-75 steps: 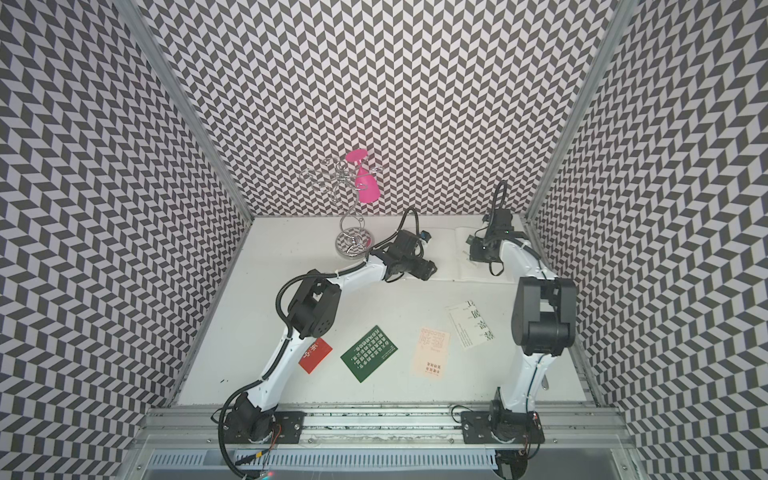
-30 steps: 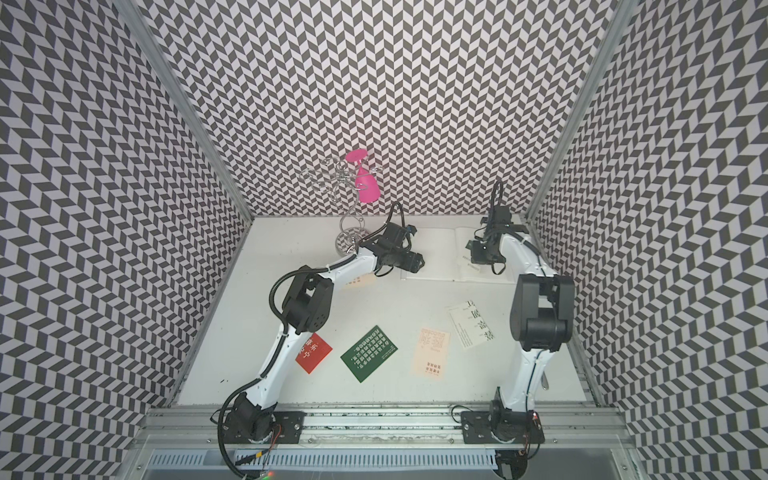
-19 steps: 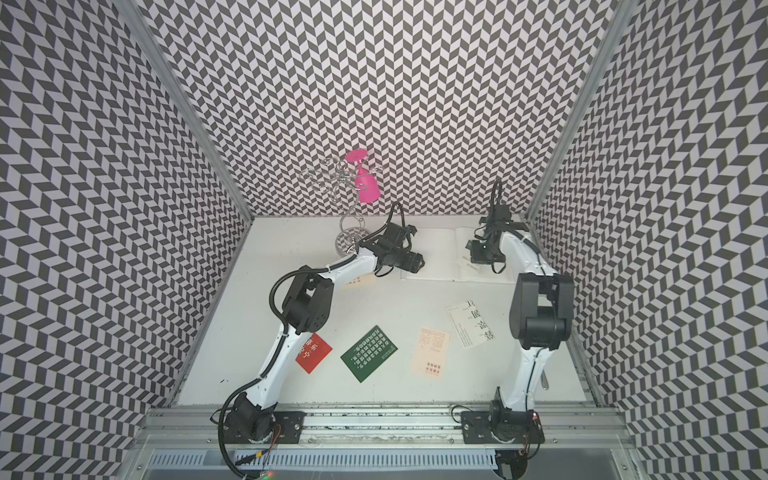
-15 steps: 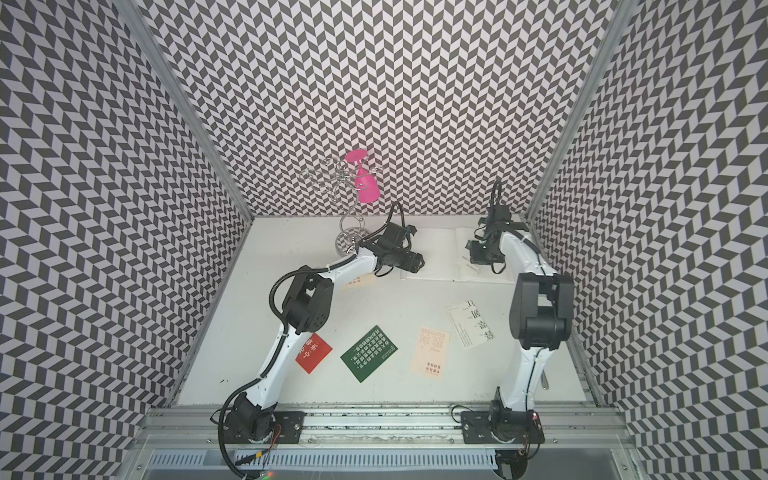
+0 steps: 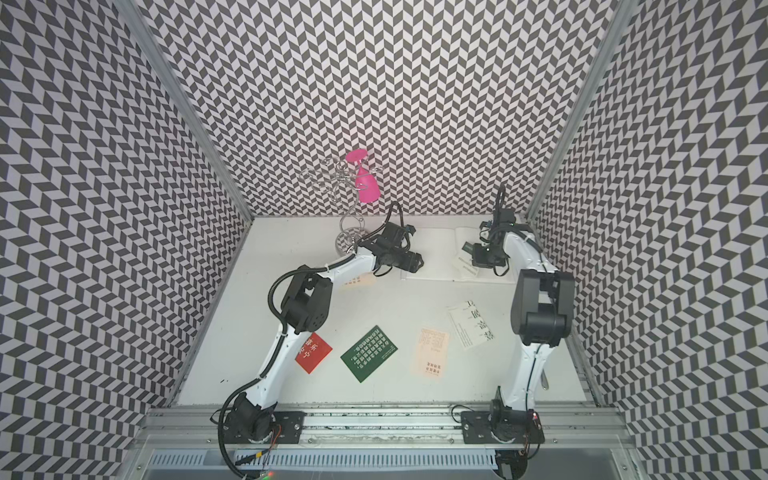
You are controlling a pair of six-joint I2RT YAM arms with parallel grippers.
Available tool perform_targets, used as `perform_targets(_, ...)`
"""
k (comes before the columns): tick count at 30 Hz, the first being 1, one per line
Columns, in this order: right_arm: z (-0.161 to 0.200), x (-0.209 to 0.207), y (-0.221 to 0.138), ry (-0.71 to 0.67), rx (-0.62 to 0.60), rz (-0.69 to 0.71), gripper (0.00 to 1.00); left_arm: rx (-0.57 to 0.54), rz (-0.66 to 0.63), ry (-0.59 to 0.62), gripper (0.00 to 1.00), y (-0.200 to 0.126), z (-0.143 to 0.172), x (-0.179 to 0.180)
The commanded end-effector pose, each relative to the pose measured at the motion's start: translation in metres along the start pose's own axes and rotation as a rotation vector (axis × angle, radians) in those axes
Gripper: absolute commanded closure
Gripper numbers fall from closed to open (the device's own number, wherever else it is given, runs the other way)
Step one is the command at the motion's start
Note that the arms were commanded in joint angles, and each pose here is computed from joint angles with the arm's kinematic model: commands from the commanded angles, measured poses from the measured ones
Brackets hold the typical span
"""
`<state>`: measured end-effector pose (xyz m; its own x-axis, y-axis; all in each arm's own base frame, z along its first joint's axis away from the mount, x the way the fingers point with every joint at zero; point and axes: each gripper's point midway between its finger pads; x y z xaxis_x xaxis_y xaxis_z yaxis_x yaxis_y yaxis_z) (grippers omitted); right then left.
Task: Place the photos into the photo albums
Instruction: Insert the photo into the photo album.
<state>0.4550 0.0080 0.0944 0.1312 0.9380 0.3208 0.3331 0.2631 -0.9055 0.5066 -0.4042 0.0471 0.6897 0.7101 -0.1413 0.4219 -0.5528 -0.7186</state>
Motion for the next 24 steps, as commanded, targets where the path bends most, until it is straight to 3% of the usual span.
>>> perform_targets(1,0.001,0.006,0.01,-0.019,0.023,-0.056,1.0,0.063,-0.007,-0.041,0.19,-0.006,0.016,0.004)
perform_targets(3,0.002,0.002,0.014,-0.009,0.028,-0.049,1.0,0.064,-0.005,-0.04,0.19,-0.006,0.016,0.004)
perform_targets(9,-0.009,-0.008,0.011,0.061,-0.039,-0.061,0.75,0.062,-0.008,-0.04,0.19,-0.007,0.015,0.004)
perform_targets(12,-0.012,-0.009,0.012,0.099,-0.064,-0.104,0.67,0.06,-0.008,-0.041,0.19,-0.007,0.015,0.004)
perform_targets(24,-0.016,0.007,-0.007,0.267,-0.219,-0.384,0.63,0.042,-0.012,-0.052,0.19,-0.012,0.011,0.003)
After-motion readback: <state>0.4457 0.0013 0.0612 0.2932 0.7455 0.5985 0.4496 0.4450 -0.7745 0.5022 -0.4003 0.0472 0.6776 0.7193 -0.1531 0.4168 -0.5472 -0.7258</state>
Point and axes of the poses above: each gripper's point midway between its finger pads, its own y axis out along the fingers, its own x axis along the line the jaws close on, z = x × y, and after that the axes turned 11 degrees about y, right-handed
